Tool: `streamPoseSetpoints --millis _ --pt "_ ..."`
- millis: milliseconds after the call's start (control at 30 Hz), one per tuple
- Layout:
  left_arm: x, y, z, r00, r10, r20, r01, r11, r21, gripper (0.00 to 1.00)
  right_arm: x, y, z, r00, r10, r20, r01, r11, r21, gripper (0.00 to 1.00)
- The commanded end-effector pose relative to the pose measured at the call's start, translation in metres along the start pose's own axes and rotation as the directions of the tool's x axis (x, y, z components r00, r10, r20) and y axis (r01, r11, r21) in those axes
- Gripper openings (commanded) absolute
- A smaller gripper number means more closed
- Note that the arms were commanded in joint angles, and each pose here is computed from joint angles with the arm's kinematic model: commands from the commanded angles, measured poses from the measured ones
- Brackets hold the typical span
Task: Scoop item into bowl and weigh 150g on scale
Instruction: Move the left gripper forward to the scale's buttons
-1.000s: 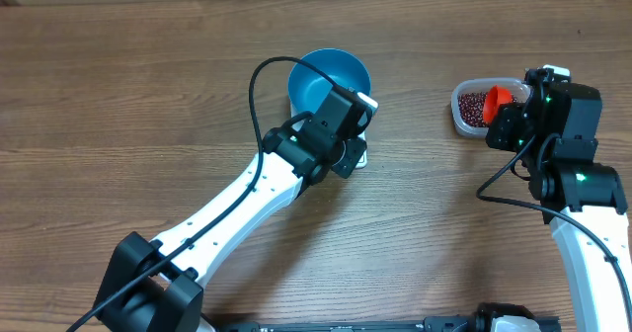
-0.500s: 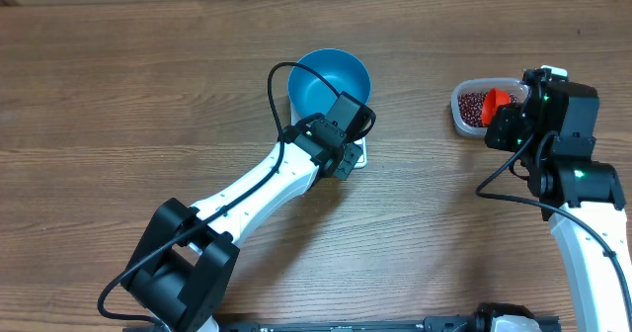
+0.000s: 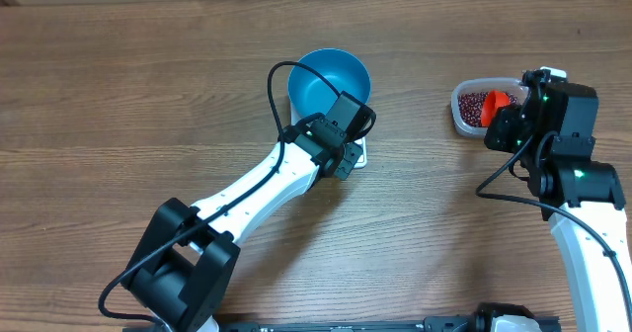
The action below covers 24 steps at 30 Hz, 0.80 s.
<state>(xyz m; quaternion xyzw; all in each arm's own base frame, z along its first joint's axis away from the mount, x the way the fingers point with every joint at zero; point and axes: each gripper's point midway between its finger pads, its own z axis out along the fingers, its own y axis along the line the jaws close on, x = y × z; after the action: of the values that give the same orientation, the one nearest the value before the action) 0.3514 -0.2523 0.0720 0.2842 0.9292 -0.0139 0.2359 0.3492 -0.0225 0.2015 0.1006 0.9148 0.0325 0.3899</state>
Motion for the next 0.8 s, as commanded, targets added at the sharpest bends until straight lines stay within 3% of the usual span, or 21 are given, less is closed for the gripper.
streamPoseSetpoints --millis 0,767 --pt "0.007 0.002 0.014 0.999 -0.014 -0.031 0.013 1.000 -0.020 0.04 -0.014 0.002 -0.006 0.999 0.001 0.035 -0.001 1.000 -0.008 0.04" --pt "0.008 0.000 0.025 0.999 0.009 -0.036 -0.010 1.000 -0.019 0.04 -0.014 0.005 -0.006 0.999 0.001 0.033 0.000 1.000 -0.027 0.04"
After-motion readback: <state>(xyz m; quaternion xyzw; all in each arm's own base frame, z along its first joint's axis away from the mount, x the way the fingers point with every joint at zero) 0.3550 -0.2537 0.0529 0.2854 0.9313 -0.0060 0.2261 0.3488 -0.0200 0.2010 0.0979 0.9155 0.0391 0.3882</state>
